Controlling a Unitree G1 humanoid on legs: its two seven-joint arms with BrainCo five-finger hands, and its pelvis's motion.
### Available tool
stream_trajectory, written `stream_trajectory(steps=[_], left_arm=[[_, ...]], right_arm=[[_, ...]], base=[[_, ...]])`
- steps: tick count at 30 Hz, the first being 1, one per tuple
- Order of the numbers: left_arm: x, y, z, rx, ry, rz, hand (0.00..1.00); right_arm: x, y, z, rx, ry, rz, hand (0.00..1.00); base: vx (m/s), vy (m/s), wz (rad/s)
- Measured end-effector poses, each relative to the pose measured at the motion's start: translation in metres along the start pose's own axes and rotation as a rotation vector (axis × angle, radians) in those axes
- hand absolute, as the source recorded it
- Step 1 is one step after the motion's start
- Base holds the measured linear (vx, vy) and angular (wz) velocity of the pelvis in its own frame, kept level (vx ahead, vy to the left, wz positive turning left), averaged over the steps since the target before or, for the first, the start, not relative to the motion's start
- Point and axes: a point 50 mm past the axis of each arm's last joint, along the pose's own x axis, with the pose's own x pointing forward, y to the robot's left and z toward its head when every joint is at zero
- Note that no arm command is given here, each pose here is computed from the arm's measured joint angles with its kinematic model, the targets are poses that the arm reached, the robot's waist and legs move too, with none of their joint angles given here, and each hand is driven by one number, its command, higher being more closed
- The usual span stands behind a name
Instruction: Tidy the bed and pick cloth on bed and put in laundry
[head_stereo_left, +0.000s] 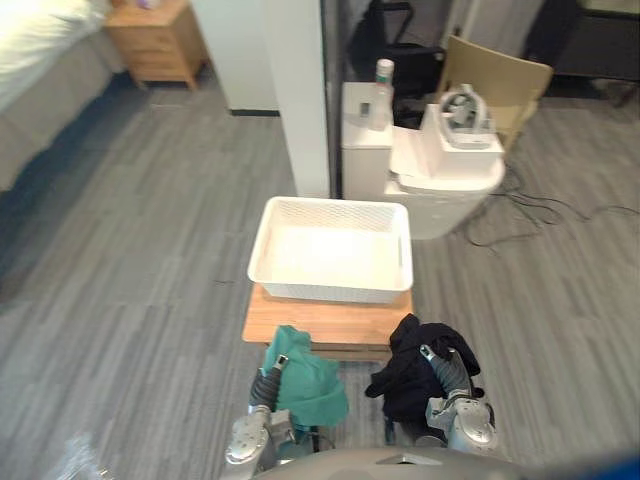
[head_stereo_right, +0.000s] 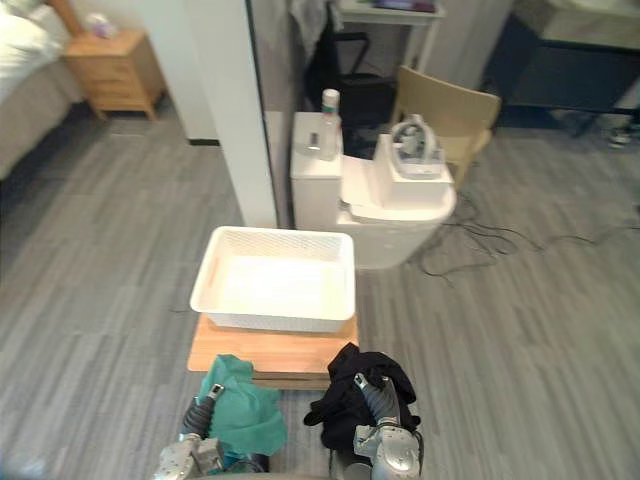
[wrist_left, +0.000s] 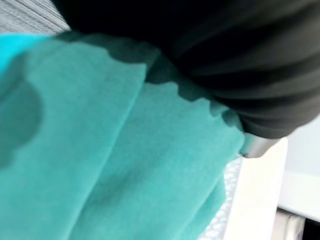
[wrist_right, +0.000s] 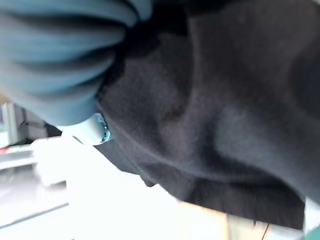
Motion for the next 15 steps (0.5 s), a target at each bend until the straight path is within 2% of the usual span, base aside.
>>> stream_trajectory(steps=[4, 9, 15], left_arm=[[0.002, -0.001, 0.011, -0.013, -0.047, 0.001, 1.0], [0.0, 0.008, 0.01, -0.034, -0.048, 0.042, 1.0], [-0.002, 0.004, 0.01, -0.035, -0.052, 0.021, 1.0]], right_arm=[[-0.001, 0.001, 0.011, 0.01, -0.047, 0.001, 1.0], [-0.001, 0.008, 0.016, 0.026, -0.072, 0.019, 1.0], [-0.003, 0.006, 0.015, 0.033, -0.07, 0.013, 1.0]], base=[[0.14, 0.019, 0.58], [0.05, 0.169, -0.05], [-0.01, 0.114, -0.02]])
